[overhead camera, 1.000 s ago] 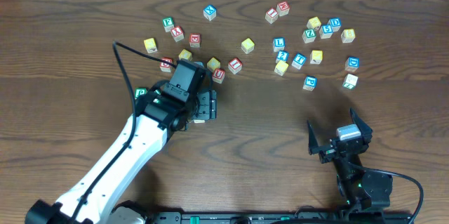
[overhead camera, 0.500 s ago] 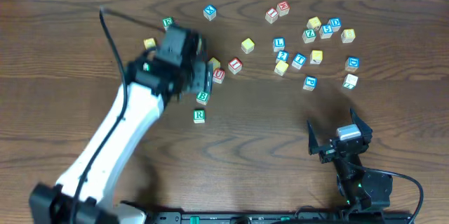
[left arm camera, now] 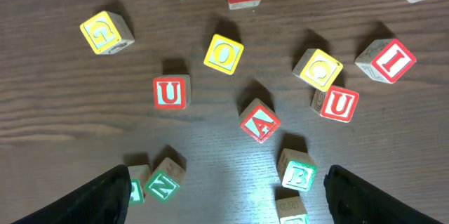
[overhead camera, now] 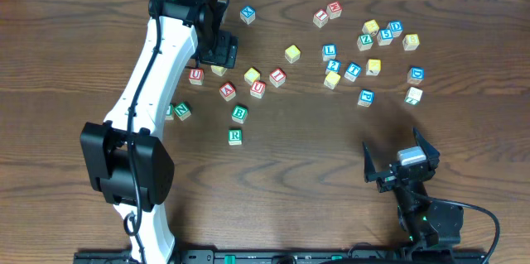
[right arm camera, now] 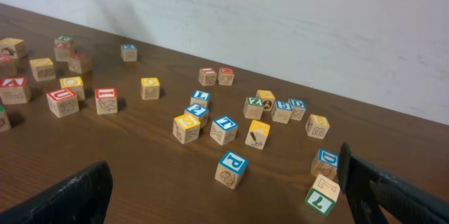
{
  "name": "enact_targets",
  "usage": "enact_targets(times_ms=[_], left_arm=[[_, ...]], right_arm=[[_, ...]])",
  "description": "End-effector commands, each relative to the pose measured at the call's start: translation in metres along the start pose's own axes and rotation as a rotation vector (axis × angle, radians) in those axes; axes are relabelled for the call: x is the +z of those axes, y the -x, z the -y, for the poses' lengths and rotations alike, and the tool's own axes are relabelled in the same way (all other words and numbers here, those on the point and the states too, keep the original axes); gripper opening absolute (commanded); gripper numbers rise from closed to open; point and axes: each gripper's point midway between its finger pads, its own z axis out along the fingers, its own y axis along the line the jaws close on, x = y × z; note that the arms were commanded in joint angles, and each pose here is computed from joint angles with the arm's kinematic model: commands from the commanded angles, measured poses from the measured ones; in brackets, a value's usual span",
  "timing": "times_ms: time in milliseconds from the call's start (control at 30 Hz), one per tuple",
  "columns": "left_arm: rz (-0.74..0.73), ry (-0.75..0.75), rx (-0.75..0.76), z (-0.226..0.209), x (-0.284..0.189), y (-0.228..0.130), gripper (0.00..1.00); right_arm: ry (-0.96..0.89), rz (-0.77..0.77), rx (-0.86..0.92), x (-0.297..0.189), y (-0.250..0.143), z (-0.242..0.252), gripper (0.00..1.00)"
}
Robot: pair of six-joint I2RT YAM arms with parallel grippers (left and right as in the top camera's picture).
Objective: Spell out ROBOT
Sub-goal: 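Reach the left gripper to the blue O block and grasp it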
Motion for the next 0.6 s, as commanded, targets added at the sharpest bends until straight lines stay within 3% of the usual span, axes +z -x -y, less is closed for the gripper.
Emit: enact_targets(times_ms=[0,133,267,433,567], left_arm=[[0.051,-0.021,0.131,0.004,-0.007,0.013,0.87],[0.048,-0.016,0.324,0.004,0.002,0.015,0.87],[0.037,-0.017,0.361,0.005,0.017,0.018,0.87],[-0.08,-0.031,0.374,0.005,0.077,0.006,0.86],[-0.043,-0.026,0.395,0.006,0.083,0.017,0.84]], right_arm=[[-0.006,-0.005,0.016,0.0,-0.001,0.001,0.99],[-0.006,-0.005,0.016,0.0,-0.001,0.001,0.99],[-0.006,-0.005,0.016,0.0,-0.001,0.001,0.99],[-0.006,-0.005,0.016,0.0,-0.001,0.001,0.99],[-0.006,-0.005,0.016,0.0,-0.001,0.001,0.99]])
